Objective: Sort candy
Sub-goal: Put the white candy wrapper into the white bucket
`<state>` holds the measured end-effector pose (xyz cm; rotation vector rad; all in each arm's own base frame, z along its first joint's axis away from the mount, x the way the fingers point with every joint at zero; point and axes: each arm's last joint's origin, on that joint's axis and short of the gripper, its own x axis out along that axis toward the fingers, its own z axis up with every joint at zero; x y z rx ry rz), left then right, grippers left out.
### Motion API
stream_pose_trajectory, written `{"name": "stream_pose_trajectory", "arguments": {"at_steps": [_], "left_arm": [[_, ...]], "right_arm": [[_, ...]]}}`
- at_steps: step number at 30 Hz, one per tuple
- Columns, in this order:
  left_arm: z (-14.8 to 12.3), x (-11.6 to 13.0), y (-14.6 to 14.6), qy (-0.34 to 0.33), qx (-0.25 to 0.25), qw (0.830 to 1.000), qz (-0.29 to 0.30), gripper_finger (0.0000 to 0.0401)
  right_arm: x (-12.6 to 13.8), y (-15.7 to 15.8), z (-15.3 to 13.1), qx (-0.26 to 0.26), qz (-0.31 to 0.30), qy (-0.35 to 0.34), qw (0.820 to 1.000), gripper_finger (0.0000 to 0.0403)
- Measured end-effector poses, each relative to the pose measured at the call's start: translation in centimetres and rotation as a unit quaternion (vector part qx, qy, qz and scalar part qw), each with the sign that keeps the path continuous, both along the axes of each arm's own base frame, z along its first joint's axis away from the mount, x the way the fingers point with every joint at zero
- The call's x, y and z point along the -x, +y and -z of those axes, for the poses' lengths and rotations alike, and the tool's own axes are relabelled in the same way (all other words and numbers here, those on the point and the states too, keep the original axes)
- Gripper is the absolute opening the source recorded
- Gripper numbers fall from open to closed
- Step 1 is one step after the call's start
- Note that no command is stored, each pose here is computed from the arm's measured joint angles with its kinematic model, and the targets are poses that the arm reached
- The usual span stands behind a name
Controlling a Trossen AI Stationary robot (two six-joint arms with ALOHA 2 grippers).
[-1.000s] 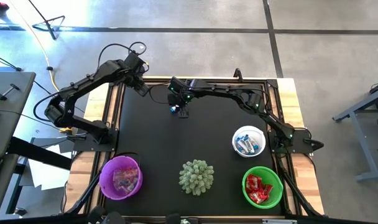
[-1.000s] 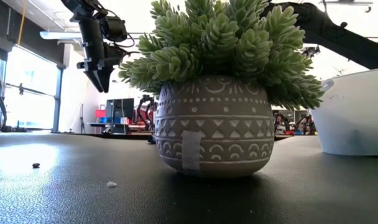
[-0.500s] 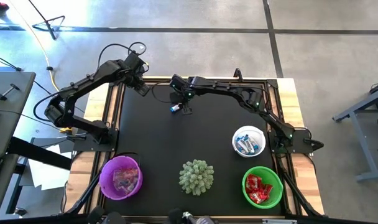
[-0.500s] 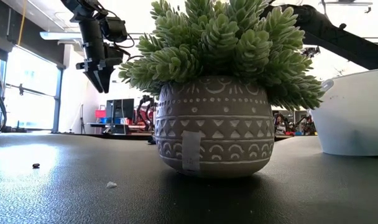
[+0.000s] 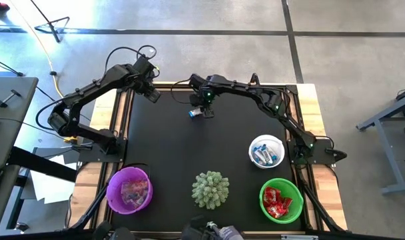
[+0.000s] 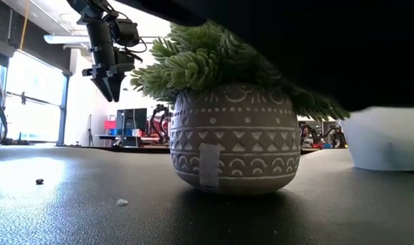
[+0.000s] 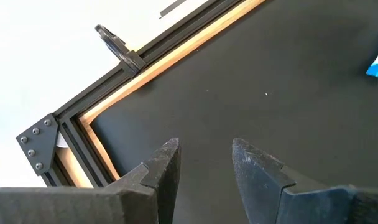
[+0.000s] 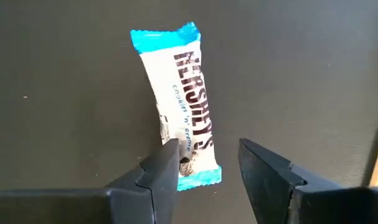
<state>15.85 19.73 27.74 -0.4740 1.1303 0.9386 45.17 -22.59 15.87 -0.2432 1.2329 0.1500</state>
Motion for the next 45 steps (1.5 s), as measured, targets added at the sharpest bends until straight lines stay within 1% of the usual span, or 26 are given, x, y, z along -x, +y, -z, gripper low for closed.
{"name": "stream_pose_trajectory", "arguments": {"at_steps": [4, 6, 11, 14, 19, 28, 30, 39, 45], "left_arm": [[0.0, 0.0, 0.0, -0.001, 0.000, 1.000, -0.002, 0.0131], [0.0, 0.0, 0.0, -0.003, 0.001, 1.000, -0.008, 0.0131], [0.0, 0.0, 0.0, -0.005, 0.001, 1.000, -0.012, 0.0131], [0.0, 0.0, 0.0, -0.005, 0.001, 1.000, -0.012, 0.0131], [0.0, 0.0, 0.0, -0.005, 0.001, 1.000, -0.012, 0.0131], [0.0, 0.0, 0.0, -0.005, 0.001, 1.000, -0.012, 0.0131], [0.0, 0.0, 0.0, -0.005, 0.001, 1.000, -0.012, 0.0131], [0.0, 0.0, 0.0, -0.004, 0.002, 1.000, -0.011, 0.0131], [0.0, 0.0, 0.0, -0.002, 0.004, 1.000, -0.011, 0.0131]], "right_arm": [[0.3, -0.3, 0.0, -0.019, 0.003, -0.001, 1.000, 0.0160], [0.6, -0.7, 0.0, -0.032, 0.014, -0.003, 0.999, 0.0160], [1.4, -1.3, 0.1, -0.060, 0.034, 0.013, 0.998, 0.0160], [1.8, -1.5, 0.2, -0.069, 0.045, 0.025, 0.996, 0.0151], [2.3, -2.0, 0.2, -0.079, 0.063, 0.033, 0.994, 0.0113], [3.0, -2.8, 0.2, -0.085, 0.086, 0.040, 0.992, 0.0020], [3.1, -2.9, 0.2, -0.088, 0.098, 0.041, 0.990, 0.0007], [3.6, -2.9, 0.2, -0.106, 0.140, 0.061, 0.982, 0.0003], [3.9, -2.6, -0.6, -0.106, 0.143, 0.074, 0.981, 0.0002]]}}
